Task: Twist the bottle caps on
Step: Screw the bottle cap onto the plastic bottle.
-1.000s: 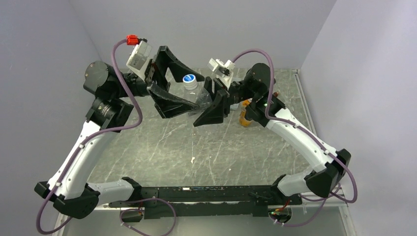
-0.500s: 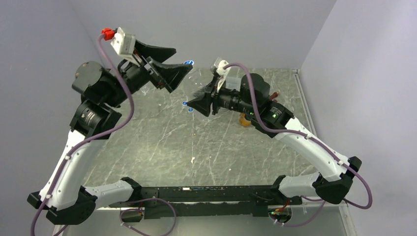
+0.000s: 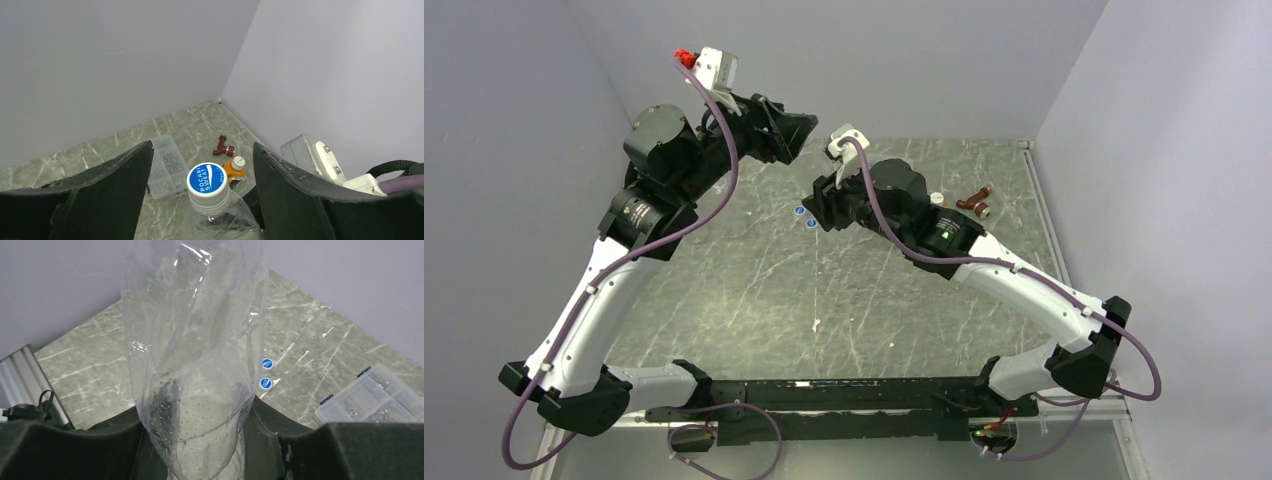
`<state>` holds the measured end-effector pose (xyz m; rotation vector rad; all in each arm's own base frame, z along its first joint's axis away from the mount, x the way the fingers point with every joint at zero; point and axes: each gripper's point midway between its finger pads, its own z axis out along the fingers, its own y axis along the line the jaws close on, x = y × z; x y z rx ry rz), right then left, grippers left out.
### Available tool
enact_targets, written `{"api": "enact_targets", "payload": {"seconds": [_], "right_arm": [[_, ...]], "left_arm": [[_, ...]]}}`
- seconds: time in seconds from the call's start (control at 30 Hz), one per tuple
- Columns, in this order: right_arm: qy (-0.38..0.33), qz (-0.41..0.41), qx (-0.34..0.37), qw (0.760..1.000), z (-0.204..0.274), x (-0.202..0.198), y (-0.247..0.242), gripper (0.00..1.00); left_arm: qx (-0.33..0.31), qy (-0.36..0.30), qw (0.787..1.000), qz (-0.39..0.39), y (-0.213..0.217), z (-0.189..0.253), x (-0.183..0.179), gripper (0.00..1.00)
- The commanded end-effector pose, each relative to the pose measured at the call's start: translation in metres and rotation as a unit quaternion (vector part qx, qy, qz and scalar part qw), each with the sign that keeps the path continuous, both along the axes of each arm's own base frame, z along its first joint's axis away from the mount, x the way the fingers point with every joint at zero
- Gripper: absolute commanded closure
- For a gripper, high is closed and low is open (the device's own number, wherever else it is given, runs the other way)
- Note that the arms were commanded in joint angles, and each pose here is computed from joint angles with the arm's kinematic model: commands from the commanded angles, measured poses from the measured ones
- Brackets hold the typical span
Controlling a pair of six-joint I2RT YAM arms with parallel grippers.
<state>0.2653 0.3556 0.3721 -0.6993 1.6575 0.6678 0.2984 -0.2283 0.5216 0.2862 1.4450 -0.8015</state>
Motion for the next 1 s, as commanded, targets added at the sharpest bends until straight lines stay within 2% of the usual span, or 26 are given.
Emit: {"api": "enact_targets", "payload": {"seconds": [0.0, 0.33, 0.47, 0.57, 0.7, 0.77, 0.87, 0.97], "right_arm": [[-0.038, -0.031, 0.029, 0.998, 0.039, 0.008, -0.005, 1.00], [-0.040, -0.034, 0.023, 0.998, 0.039, 0.010, 0.000, 1.00], [-0.041, -0.033, 0.020, 0.998, 0.040, 0.010, 0.001, 1.00], [-0.039, -0.033, 0.015, 0.999, 0.036, 0.011, 0.001, 1.00], [-0.039, -0.008, 0.012, 0.999, 0.035, 0.004, 0.006, 1.00], [-0.039, 0.018, 0.007, 0.999, 0.035, -0.001, 0.007, 1.00], [-0.029, 0.098, 0.028, 0.994, 0.043, -0.015, 0.006, 1.00], [-0.011, 0.210, 0.075, 0.975, 0.057, -0.040, 0.000, 1.00]], "left_arm": [[-0.013, -0.008, 1.000, 0.016, 0.006, 0.013, 0.001, 0.24], [-0.006, 0.023, 1.000, 0.019, -0.001, 0.001, 0.013, 0.30], [-0.004, 0.026, 0.999, 0.019, -0.002, -0.003, 0.015, 0.38], [-0.004, 0.024, 1.000, 0.017, -0.002, -0.002, 0.014, 0.55], [-0.001, 0.023, 1.000, 0.009, -0.003, -0.003, 0.011, 0.99], [0.000, 0.019, 1.000, -0.001, -0.005, -0.002, 0.007, 1.00], [0.000, 0.005, 0.999, -0.032, -0.009, 0.002, -0.006, 1.00], [0.002, -0.020, 0.996, -0.092, -0.019, 0.008, -0.028, 1.00]]}}
